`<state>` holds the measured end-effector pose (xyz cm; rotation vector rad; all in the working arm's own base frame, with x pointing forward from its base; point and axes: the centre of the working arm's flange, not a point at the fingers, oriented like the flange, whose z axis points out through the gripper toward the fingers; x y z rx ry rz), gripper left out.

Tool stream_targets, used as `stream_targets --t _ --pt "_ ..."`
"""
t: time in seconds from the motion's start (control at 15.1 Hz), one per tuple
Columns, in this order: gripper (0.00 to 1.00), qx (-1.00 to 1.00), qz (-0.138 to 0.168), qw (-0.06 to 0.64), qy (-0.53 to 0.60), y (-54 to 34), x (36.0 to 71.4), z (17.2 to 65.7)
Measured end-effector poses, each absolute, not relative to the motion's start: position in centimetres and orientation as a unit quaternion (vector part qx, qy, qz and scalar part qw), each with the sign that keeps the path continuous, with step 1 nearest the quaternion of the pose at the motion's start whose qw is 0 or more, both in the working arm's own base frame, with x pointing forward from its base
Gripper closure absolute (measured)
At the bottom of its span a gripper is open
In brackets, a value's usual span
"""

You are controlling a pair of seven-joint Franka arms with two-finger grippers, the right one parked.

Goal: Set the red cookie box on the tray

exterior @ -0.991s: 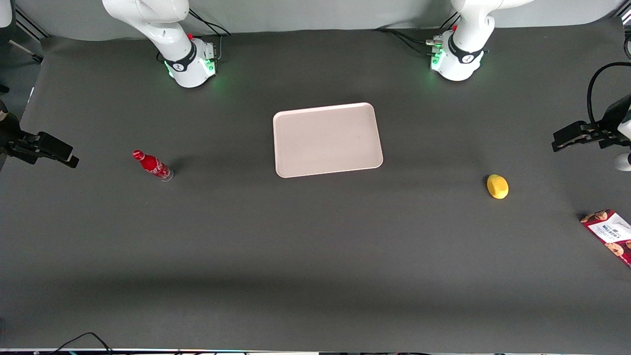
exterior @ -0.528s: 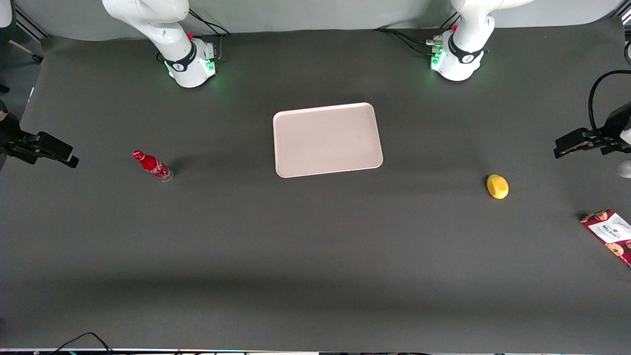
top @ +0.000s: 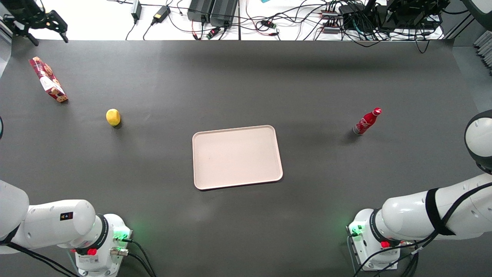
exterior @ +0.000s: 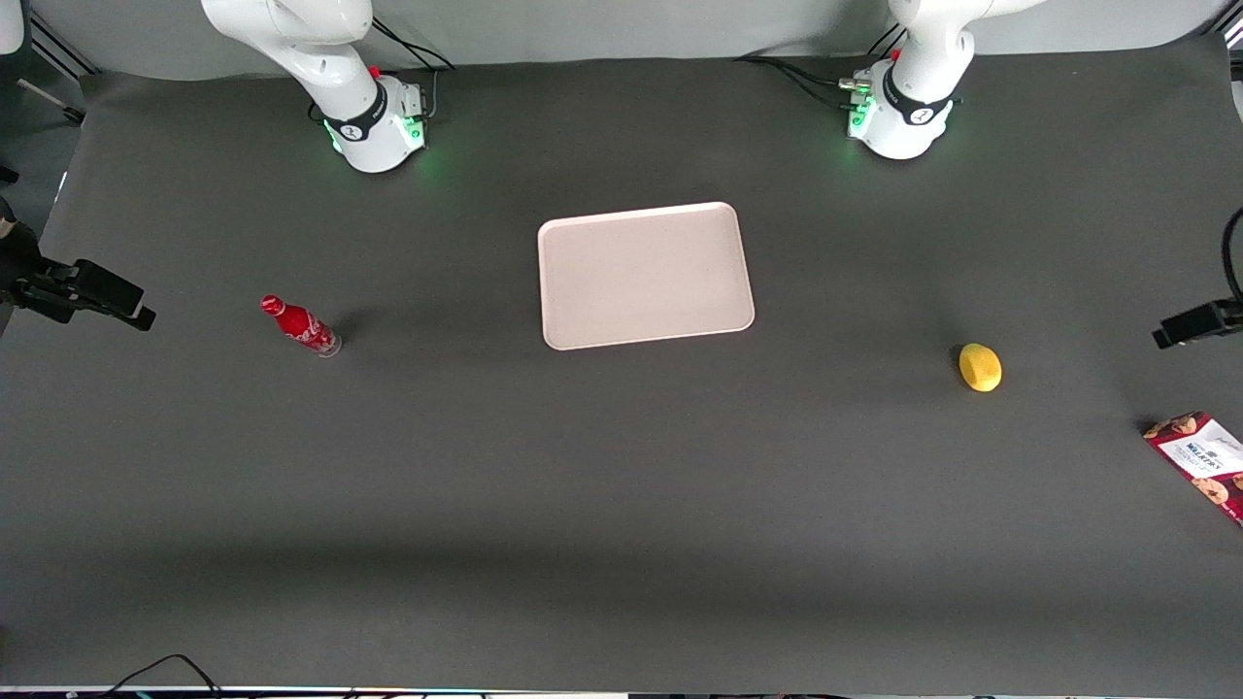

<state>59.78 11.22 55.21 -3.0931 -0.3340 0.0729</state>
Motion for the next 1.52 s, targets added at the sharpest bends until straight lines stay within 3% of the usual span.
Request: stream_targets --t 0.53,0.92,1.12,1.39,1.52 --pt "0.00 -0.982 -0.006 0.025 -0.186 25.5 61.8 45.1" --pt "0.00 -0.975 -0.061 0.044 -0.209 32.4 63.2 36.2" --pt "0.00 -0.975 -0.057 0.044 -0.211 35.0 62.5 32.0" --pt "0.00 -0.976 -0.062 0.045 -0.204 36.7 63.7 29.5" --pt "0.00 -0.975 -0.086 0.051 -0.199 37.2 64.8 28.7"
